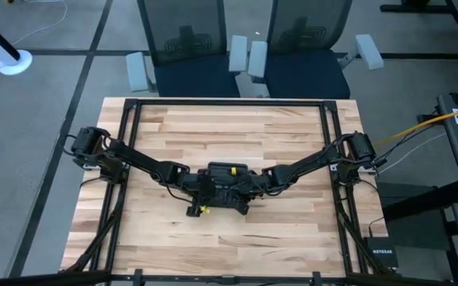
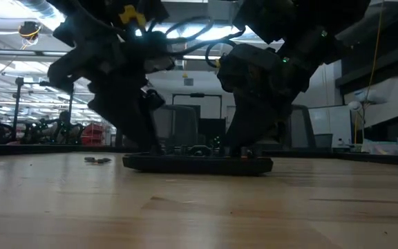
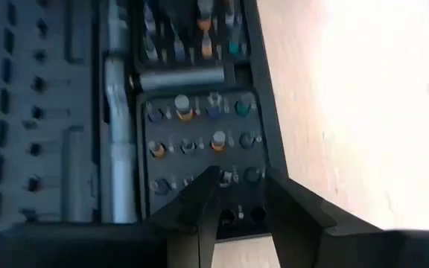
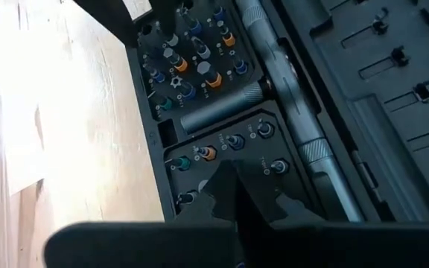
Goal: Prefit tool cases
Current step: Remove the blue socket bit from the black prefit tool case
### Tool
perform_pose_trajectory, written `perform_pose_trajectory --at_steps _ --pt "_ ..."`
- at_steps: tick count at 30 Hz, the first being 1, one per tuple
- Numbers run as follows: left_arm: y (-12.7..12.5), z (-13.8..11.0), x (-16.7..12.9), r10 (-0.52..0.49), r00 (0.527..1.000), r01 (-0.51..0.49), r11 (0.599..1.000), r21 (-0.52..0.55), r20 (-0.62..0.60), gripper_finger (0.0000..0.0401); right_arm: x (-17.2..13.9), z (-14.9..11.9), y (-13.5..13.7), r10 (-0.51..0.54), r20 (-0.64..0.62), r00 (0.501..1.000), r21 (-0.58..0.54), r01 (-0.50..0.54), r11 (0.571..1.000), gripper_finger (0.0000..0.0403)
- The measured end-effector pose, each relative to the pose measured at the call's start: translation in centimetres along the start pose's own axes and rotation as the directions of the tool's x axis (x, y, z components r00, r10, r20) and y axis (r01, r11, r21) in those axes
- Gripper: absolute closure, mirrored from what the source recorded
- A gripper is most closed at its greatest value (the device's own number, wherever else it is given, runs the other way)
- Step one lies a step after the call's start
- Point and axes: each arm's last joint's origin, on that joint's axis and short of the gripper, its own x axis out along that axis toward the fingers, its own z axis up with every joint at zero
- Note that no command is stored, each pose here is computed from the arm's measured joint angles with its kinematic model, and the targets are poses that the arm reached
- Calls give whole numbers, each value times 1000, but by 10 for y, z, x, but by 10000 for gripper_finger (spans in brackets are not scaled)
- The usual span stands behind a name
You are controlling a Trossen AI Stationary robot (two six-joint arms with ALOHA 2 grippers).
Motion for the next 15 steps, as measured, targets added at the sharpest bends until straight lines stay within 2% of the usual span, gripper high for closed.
perform_pose_trajectory --at_steps 6,15 --pt "0 7 -12 21 998 -22 1000 12 57 315 0 0 0 -1 0 1000 0 1 1000 403" --pt "-1 4 -1 -51 998 50 998 34 39 315 0 0 0 -1 0 1000 0 1 1000 403"
